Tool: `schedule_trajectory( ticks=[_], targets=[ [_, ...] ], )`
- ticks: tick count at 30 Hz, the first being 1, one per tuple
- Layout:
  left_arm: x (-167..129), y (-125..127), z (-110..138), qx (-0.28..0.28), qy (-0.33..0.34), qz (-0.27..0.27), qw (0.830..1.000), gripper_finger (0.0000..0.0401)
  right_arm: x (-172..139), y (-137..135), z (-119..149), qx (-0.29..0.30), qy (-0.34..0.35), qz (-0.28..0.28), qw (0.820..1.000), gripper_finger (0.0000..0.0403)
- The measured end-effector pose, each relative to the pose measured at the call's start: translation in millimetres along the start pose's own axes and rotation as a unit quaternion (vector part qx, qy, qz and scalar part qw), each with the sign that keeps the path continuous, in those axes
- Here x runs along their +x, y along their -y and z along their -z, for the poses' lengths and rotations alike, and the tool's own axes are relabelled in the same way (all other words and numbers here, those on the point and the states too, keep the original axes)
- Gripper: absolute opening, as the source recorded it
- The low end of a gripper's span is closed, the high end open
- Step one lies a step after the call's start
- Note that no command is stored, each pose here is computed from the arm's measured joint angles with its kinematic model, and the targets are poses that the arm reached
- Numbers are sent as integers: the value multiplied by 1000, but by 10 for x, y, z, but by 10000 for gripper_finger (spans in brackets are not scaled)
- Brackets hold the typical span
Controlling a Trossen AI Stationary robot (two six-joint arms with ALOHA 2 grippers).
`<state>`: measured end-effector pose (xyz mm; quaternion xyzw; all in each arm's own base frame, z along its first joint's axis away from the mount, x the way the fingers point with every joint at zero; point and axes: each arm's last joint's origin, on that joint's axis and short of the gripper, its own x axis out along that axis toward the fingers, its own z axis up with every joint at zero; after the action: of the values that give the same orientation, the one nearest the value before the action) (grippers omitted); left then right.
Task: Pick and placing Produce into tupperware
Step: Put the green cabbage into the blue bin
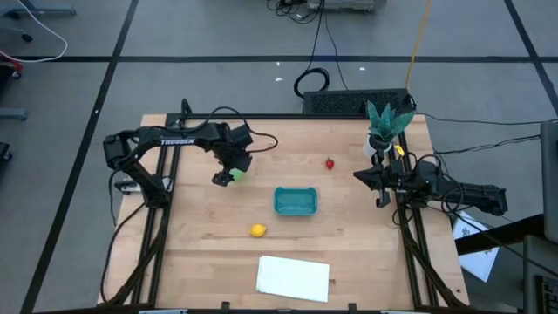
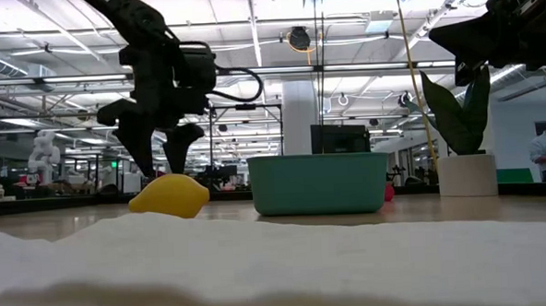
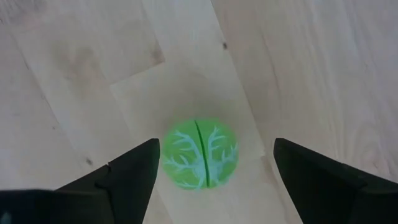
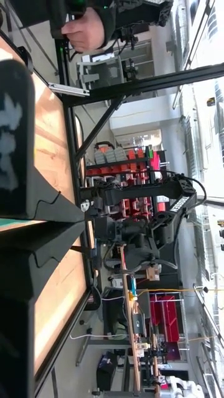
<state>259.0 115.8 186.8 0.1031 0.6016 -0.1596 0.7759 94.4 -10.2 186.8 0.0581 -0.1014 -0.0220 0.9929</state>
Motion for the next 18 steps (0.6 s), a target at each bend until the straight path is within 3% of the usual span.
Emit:
schedule_trajectory(
  ticks=[18],
  targets=[
    [161,19,69,1,11,-16,1000,322,0,0,0,0,0,0,1000,0]
  ],
)
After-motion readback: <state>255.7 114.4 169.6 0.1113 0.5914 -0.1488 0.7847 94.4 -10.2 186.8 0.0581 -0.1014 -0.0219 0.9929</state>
